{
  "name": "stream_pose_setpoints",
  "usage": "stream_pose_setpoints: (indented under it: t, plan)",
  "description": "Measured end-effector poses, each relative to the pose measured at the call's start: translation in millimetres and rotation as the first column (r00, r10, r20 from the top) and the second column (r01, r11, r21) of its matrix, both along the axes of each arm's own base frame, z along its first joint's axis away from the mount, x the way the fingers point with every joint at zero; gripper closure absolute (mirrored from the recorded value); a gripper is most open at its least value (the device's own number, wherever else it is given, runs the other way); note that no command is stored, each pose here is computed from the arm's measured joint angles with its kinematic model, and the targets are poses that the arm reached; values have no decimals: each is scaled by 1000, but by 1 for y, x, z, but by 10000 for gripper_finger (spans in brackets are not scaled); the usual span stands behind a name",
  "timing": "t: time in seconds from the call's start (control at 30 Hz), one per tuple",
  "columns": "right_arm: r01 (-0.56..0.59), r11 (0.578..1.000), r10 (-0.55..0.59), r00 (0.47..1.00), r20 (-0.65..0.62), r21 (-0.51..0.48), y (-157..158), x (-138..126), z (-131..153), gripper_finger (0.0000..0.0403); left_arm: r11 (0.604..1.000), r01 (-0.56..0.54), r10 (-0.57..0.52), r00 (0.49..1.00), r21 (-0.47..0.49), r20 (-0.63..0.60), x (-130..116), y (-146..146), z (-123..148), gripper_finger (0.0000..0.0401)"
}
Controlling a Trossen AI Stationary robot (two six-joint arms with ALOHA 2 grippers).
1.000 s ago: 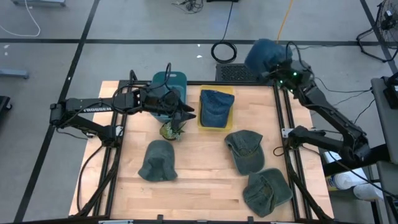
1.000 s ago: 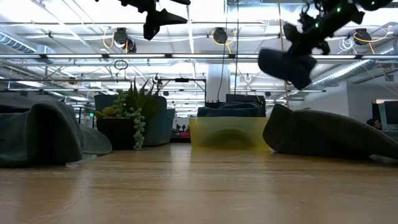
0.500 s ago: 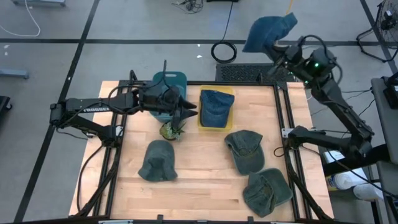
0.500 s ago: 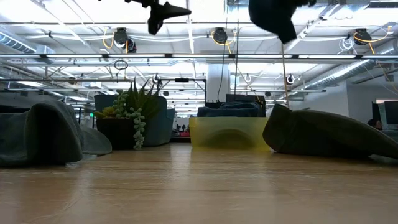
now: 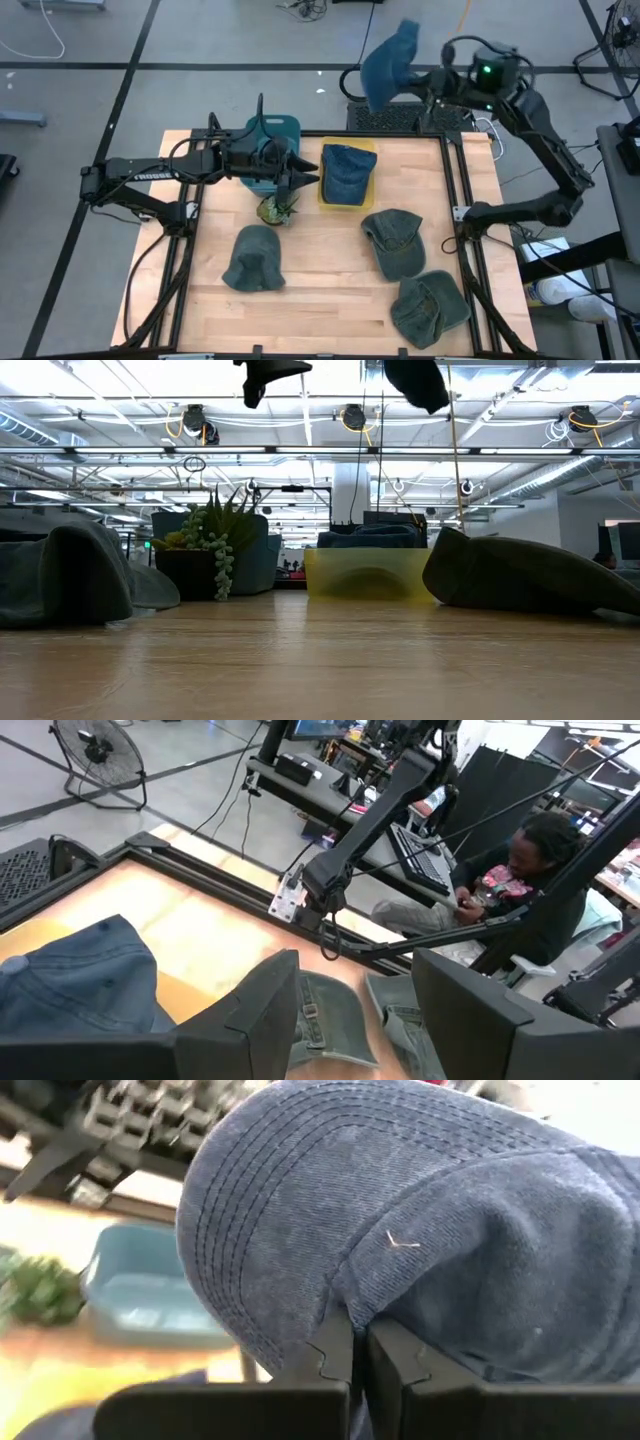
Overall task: Pick & Place hat
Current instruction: Put the blue cap into the yellow bin
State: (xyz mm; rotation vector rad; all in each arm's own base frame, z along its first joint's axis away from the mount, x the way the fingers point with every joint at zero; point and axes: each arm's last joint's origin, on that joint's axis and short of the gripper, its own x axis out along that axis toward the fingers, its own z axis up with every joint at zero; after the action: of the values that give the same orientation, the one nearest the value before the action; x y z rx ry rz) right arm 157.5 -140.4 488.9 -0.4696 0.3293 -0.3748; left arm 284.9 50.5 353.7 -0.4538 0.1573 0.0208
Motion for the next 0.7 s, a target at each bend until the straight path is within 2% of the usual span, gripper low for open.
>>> stream_pose_setpoints:
  t: [0.33,0.5,0.7]
  plan:
    - [-117,990,131,967,-218,75,0,33,6,403,1000,-1,1,1000,-30,-1,0,0,0,199]
    - [-103,993,115,937,-331,53,4,45,8,403,999,24,-24,1000,-36,-1,0,-1,0,199]
    - [-126,985,164,892,-422,117,10,57,3,403,999,25,-25,1000,-32,-1,0,-1,0,199]
